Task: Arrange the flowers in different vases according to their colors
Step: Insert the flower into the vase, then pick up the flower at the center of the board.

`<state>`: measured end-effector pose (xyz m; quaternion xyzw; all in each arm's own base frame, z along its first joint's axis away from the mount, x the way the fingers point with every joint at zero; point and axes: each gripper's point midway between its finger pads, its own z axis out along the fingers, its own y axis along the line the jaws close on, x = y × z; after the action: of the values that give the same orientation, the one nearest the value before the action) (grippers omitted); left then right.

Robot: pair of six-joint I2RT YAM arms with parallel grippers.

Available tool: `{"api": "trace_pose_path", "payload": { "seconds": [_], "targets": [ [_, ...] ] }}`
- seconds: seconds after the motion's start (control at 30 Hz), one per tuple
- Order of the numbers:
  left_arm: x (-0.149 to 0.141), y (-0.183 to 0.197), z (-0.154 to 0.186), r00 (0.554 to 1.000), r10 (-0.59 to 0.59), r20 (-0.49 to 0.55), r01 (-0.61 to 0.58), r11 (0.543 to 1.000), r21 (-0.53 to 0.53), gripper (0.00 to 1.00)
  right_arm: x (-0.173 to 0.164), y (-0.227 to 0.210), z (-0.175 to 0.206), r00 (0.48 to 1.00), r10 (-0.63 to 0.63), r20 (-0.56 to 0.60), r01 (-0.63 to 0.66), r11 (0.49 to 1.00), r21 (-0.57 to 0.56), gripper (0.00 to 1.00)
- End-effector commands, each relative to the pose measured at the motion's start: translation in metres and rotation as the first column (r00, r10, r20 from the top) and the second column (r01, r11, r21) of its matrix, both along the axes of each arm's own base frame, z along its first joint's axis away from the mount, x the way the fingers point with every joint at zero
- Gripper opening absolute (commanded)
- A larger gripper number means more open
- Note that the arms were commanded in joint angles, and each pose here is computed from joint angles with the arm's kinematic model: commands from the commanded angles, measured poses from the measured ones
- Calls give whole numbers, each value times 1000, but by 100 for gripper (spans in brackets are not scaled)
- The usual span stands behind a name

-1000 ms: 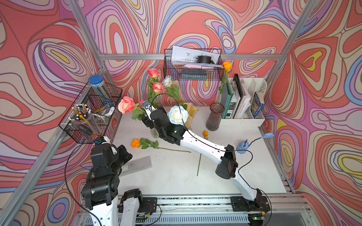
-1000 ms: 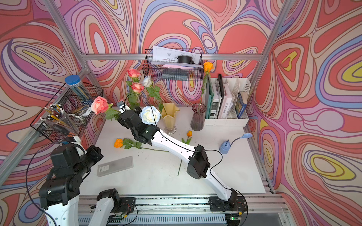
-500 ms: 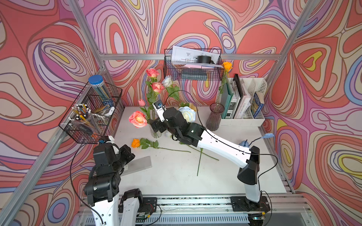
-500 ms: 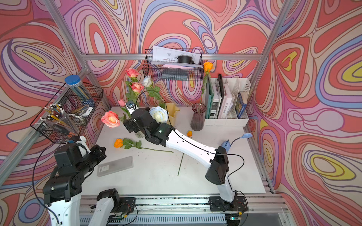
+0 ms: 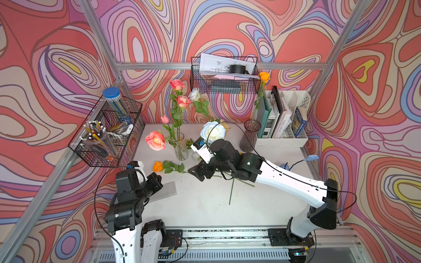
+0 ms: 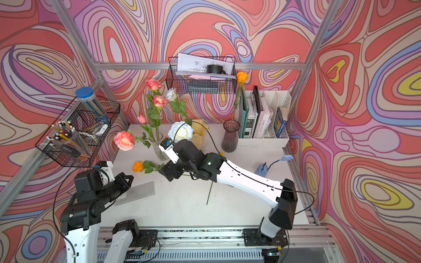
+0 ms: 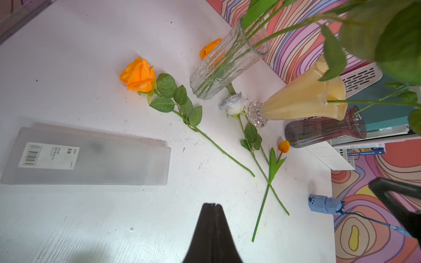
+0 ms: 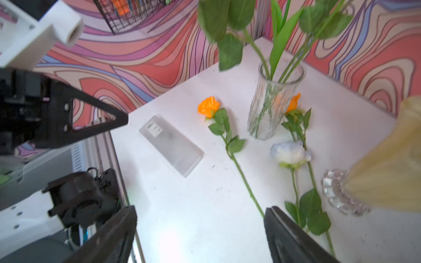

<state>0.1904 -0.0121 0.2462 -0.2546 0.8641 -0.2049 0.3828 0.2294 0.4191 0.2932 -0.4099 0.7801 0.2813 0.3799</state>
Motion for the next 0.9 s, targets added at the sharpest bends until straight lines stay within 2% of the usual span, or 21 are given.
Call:
{"api": "trace_pose_path", "payload": {
  "seconds": [0.0, 0.27, 0.57, 0.87],
  "targets": [
    [1, -4, -1, 999, -29, 24, 29, 1000, 8, 4, -17, -15, -41, 995, 22, -97, -30, 996, -81, 85],
    [1, -3, -7, 1000, -25, 12, 25, 1000, 8, 3, -9, 2, -109, 988, 14, -156, -41, 985, -167, 78],
    [2, -3, -5, 999, -39, 20, 39, 999, 21, 3, 37, 41, -185, 994, -14, -105, -22, 941, -337, 77],
    [3, -5, -6, 998, -54, 25, 53, 998, 18, 3, 87, 57, -217, 997, -60, -38, 40, 912, -407, 75]
  ]
}}
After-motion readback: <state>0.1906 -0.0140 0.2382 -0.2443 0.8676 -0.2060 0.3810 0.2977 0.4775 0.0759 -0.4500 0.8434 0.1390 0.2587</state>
